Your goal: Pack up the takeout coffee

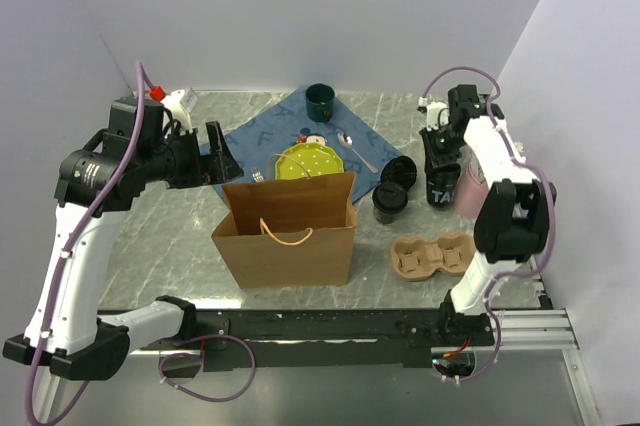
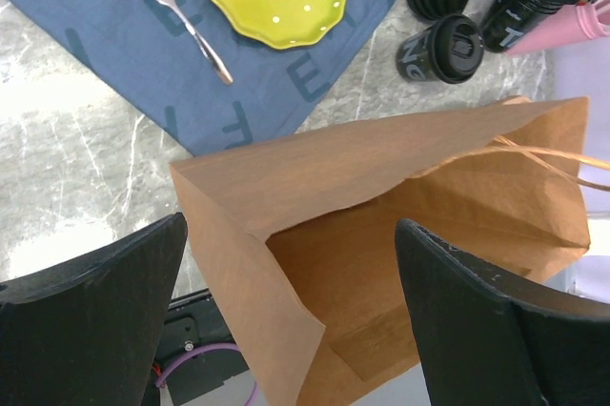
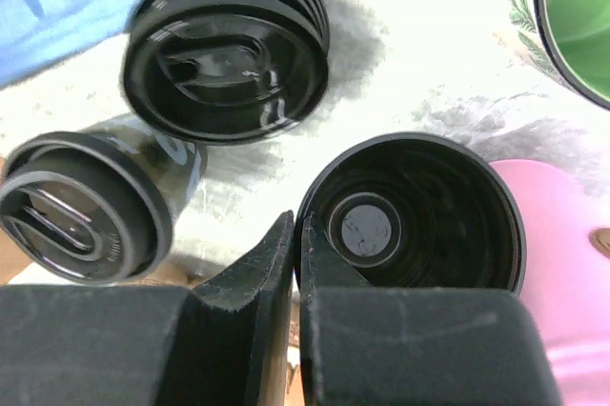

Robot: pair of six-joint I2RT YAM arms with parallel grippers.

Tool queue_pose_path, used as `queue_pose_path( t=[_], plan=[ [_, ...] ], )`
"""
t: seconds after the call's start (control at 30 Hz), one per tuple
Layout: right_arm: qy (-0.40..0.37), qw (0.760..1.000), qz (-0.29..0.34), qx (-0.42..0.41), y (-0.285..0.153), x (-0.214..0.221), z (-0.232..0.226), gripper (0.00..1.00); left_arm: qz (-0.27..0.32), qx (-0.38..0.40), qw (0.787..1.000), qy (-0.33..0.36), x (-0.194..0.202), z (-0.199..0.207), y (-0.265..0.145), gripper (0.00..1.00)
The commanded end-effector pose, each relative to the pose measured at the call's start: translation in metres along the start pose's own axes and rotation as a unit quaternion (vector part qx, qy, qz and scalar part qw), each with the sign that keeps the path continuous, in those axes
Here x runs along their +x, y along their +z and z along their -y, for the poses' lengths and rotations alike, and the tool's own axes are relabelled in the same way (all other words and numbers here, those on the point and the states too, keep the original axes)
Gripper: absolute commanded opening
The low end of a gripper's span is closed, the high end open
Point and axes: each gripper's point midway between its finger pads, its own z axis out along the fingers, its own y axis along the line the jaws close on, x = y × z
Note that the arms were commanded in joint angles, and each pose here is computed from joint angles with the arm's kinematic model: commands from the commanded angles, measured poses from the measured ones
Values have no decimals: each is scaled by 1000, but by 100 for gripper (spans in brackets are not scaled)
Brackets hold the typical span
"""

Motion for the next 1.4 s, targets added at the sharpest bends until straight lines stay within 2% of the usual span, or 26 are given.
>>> queue_pose_path(
  t=[0.0, 0.17, 0.37, 0.53, 0.8, 0.9, 1.0, 1.13, 1.37],
  plan=[
    [-19, 992, 96, 83, -23, -32, 7, 0, 31, 33, 999, 18, -11, 17, -12, 97],
    [-29, 982, 150, 107, -17, -39, 1, 0, 31, 36, 999, 25, -10, 20, -12, 97],
    [-2, 972, 203, 118, -9, -42, 0, 0, 32, 37, 998, 35, -11, 23, -12, 97],
    [24, 967, 220, 128, 1, -38, -3, 1, 32, 37, 998, 42, -11, 25, -11, 97],
    [26, 959, 243, 140, 6, -34, -8, 2, 31, 29, 998, 49, -12, 24, -10, 97],
    [32, 958, 244, 146, 4, -33, -6, 7, 32, 27, 998, 48, -14, 24, -9, 97],
    [40, 958, 242, 150, 1, -30, -5, 16, 35, 23, 998, 48, -16, 23, -10, 97],
    [35, 957, 244, 153, -6, -28, -7, 35, 42, 7, 998, 43, -18, 18, -12, 96],
    [42, 957, 232, 167, -27, -26, -5, 41, 70, -59, 996, 18, -27, -4, -15, 96]
  ],
)
